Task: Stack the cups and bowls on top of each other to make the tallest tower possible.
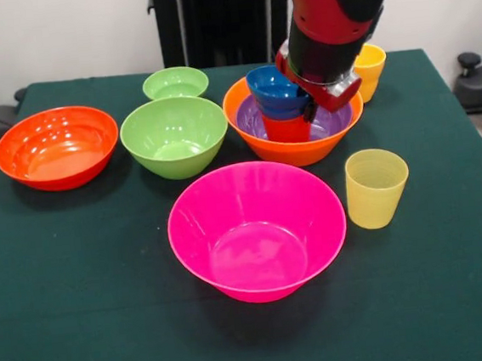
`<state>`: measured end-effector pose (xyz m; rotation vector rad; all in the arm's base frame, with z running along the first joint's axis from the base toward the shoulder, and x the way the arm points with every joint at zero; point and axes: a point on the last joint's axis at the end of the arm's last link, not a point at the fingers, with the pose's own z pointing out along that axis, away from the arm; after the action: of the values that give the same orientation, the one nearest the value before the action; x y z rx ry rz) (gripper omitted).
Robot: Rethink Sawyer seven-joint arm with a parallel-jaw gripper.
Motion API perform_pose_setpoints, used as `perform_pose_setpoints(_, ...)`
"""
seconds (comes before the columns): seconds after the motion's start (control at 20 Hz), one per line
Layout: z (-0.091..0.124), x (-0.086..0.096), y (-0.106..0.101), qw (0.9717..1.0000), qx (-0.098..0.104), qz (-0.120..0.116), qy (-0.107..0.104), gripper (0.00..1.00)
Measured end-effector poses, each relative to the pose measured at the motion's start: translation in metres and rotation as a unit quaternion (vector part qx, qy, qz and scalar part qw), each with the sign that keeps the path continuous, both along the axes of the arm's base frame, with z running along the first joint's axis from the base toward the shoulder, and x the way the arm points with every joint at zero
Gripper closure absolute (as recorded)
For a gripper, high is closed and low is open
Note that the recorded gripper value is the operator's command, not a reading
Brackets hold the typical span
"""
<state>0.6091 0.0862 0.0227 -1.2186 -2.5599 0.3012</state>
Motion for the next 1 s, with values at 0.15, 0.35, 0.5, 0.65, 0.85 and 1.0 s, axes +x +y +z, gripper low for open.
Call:
perform_pose_setpoints(0.15, 0.0009, -0.0001, -0.0014, 1.0, -0.002, 0.0, 0.003, 1.0)
perform_pose_setpoints(0.35, 0.0002, 0.0015, -0.0015, 1.0, -0.002, 0.0, 0.008, 1.0)
perform_pose_setpoints(0.5, -0.0005, 0.0025, -0.0007, 0.9999, 0.0, 0.0, 0.013, 1.0)
perform_pose_setpoints(0.65, -0.0013, 0.0036, 0.0003, 0.9998, 0.002, 0.001, 0.018, 1.0)
perform_pose_setpoints(0.85, -0.0015, 0.0038, 0.0, 0.9998, 0.002, 0.001, 0.019, 1.0)
perform_pose_setpoints(1.0, -0.0017, 0.0043, -0.0013, 0.9998, 0.004, -0.001, 0.019, 1.0)
